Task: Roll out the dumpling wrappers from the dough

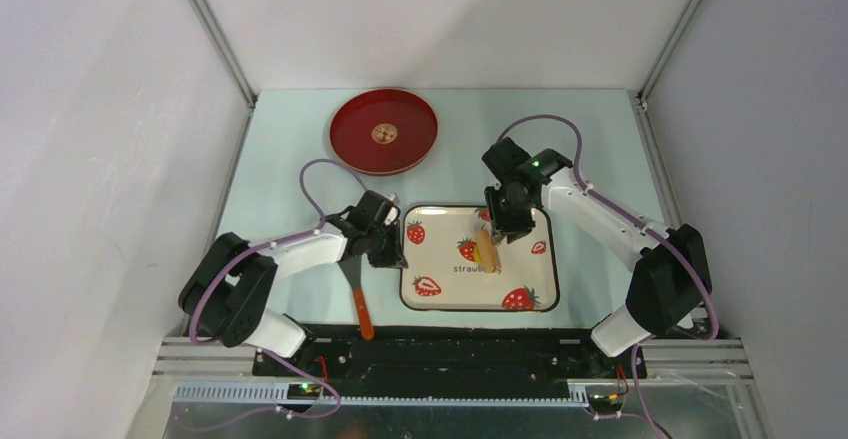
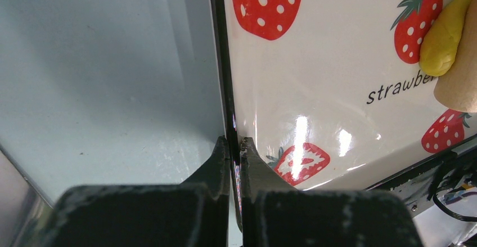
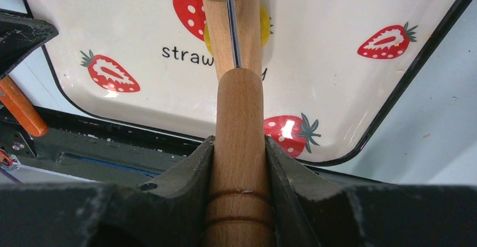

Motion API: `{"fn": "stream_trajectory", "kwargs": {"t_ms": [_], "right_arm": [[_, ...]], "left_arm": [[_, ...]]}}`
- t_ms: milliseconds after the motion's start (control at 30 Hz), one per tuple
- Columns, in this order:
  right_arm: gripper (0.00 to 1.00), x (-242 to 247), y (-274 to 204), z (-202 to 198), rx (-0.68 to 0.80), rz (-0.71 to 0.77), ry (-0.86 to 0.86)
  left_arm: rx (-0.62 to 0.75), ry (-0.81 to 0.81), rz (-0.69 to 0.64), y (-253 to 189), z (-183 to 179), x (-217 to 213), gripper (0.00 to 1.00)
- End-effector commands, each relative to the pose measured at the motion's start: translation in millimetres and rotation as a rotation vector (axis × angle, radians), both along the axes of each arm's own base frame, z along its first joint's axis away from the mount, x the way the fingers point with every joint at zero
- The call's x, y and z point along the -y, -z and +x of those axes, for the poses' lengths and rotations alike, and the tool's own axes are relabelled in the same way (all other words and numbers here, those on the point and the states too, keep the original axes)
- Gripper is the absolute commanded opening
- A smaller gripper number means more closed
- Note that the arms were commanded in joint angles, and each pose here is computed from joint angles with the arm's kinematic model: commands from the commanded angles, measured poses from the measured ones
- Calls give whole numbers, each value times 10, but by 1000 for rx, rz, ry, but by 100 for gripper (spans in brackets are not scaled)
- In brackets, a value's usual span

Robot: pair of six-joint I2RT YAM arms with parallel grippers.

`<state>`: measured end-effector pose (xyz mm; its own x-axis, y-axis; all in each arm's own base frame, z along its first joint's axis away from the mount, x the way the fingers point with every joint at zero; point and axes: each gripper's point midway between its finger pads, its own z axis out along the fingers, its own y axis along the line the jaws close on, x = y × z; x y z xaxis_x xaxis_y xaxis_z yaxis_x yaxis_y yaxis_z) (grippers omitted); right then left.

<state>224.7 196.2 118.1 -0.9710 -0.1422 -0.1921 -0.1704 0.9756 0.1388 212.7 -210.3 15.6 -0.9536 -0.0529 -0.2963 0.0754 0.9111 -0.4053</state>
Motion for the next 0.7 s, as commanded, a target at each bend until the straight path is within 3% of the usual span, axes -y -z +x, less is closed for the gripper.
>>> {"fn": "stream_trajectory", "kwargs": {"t_ms": [0,667], "right_arm": [[0,26,747,-113,-120,-113,-16],[0,100,1003,-151,-131,-243,-32]], "left_arm": [[-79,11,183,303,-239,-364,0],[-80,11,183,304,-238,-368,0]]}}
